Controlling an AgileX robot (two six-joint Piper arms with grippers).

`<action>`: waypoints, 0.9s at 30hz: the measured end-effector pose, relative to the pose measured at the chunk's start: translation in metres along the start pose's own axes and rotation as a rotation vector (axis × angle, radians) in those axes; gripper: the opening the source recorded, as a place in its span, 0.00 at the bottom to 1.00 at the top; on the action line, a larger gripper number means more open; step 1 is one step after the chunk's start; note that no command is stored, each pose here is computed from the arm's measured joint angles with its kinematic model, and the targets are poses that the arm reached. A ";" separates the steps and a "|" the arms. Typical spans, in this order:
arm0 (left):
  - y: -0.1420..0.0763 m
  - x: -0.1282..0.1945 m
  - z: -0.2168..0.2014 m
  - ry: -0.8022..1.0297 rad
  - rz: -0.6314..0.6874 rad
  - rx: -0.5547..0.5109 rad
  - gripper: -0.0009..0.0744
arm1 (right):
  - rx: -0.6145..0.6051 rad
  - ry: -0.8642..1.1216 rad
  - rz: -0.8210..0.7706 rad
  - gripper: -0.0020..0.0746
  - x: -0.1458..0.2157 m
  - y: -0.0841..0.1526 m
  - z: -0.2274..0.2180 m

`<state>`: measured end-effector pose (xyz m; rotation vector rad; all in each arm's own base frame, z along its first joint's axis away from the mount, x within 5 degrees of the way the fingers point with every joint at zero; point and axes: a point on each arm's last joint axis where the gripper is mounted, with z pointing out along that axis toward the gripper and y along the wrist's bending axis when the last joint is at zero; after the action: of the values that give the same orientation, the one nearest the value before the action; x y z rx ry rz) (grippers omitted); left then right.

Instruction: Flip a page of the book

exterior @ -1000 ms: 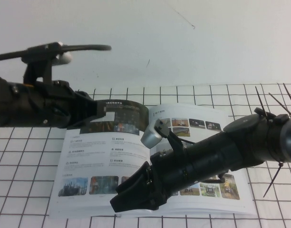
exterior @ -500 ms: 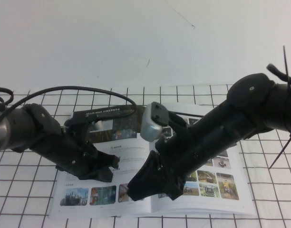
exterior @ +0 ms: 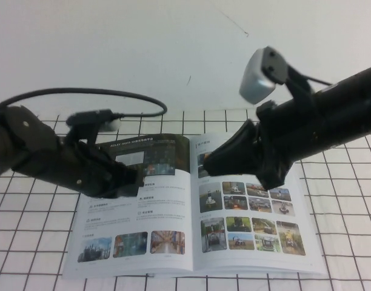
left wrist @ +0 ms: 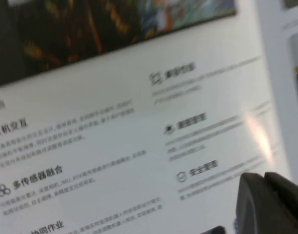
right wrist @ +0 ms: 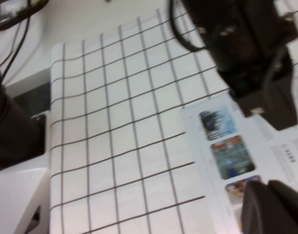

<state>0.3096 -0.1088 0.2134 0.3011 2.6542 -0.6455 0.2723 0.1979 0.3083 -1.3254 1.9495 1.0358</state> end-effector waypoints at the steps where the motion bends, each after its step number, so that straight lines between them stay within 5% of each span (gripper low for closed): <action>1: -0.007 -0.002 -0.016 -0.047 0.022 0.004 0.01 | 0.036 -0.017 -0.006 0.02 -0.003 0.002 -0.009; 6: -0.042 0.001 -0.098 -0.267 0.144 0.021 0.01 | 0.228 -0.063 -0.053 0.02 -0.013 0.014 -0.059; 13: -0.081 0.053 -0.204 -0.491 0.292 0.019 0.01 | 0.504 -0.084 -0.046 0.02 -0.011 0.045 -0.130; 20: -0.093 0.126 -0.269 -0.631 0.300 -0.058 0.01 | 0.722 -0.058 -0.024 0.02 -0.001 0.089 -0.173; 27: -0.087 0.186 -0.279 -0.730 0.247 -0.070 0.01 | 0.832 -0.140 -0.047 0.02 0.014 0.143 -0.198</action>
<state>0.0269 -0.0297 0.3972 0.2953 1.8996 -0.4628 0.1288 0.0550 0.4459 -0.7899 1.8969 0.2066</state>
